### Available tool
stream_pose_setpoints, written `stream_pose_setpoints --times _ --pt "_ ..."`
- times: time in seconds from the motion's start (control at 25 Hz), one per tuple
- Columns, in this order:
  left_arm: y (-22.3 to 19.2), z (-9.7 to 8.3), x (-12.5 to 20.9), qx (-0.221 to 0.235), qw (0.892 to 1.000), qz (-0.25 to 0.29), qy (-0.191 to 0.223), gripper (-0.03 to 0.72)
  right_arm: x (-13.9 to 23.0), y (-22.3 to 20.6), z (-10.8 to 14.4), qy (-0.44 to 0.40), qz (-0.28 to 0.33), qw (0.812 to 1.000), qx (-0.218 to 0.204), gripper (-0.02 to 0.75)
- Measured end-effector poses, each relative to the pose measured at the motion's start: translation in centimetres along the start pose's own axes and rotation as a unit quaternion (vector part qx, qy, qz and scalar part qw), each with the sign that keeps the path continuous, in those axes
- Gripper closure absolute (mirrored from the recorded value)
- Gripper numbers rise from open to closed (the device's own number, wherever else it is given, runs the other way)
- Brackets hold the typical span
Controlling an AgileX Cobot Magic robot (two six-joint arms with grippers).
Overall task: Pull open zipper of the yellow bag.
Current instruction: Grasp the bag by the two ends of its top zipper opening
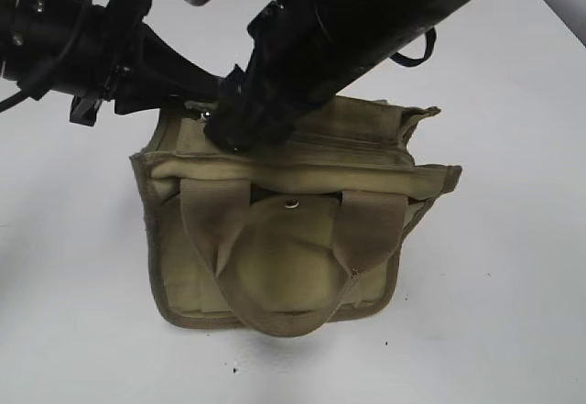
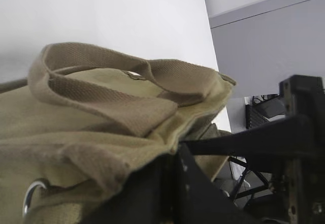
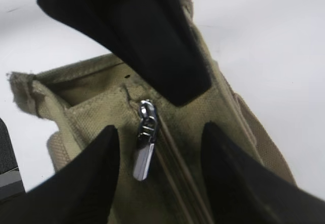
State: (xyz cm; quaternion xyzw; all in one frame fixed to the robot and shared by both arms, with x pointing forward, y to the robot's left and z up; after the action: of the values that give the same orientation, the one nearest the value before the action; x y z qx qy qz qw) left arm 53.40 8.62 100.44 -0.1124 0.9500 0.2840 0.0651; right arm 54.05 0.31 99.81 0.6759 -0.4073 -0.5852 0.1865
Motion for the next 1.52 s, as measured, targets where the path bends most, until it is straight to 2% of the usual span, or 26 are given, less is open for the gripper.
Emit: stream_pose_setpoints --times 0.12,0.2,0.48,0.56,0.72,0.96,1.16,1.52 --pt "-0.2 -0.1 0.1 -0.001 1.0 0.0 -0.003 0.681 0.5 -1.0 0.0 -0.004 0.008 1.0 -0.005 0.339" --pt "-0.4 -0.2 0.2 -0.005 1.0 -0.001 -0.009 0.681 0.7 -1.4 0.0 -0.003 0.013 1.0 -0.007 0.381" --pt "-1.0 -0.6 0.3 -0.012 1.0 -0.008 -0.026 0.682 1.2 -1.5 0.3 0.007 0.024 1.0 -0.015 0.694" --pt "-1.0 -0.6 0.4 -0.013 1.0 -0.007 -0.027 0.682 1.5 -1.5 0.7 0.006 0.033 0.999 -0.029 0.736" --pt "-1.0 -0.3 0.7 -0.021 0.999 0.002 -0.04 0.683 2.1 -1.4 1.1 0.008 0.051 0.998 -0.041 0.736" --pt "-0.2 -0.2 0.6 -0.032 0.998 0.0 -0.058 0.684 3.9 0.6 0.6 -0.004 0.11 0.993 -0.03 0.736" --pt "0.5 0.6 0.0 -0.045 0.997 -0.005 -0.062 0.684 7.0 3.4 -1.2 -0.078 0.155 0.984 -0.026 0.736" --pt "0.9 0.8 -0.2 -0.053 0.996 -0.008 -0.071 0.684 13.1 7.7 -4.0 -0.212 0.224 0.951 -0.017 0.736"
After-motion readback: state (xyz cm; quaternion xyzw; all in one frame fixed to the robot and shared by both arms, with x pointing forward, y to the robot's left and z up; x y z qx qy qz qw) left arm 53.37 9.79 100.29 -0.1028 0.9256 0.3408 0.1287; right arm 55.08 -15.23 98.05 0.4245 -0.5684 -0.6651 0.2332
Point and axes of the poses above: a point on each arm's last joint axis where the gripper is mounted, y pointing back along that axis away from the gripper, z along the wrist's bending axis when the last joint is at zero, x = y × z, the point moved 8 cm from there along -y, pointing out along that axis toward the gripper, and after that the axes turned 12 degrees about y, right-handed, at the moved point
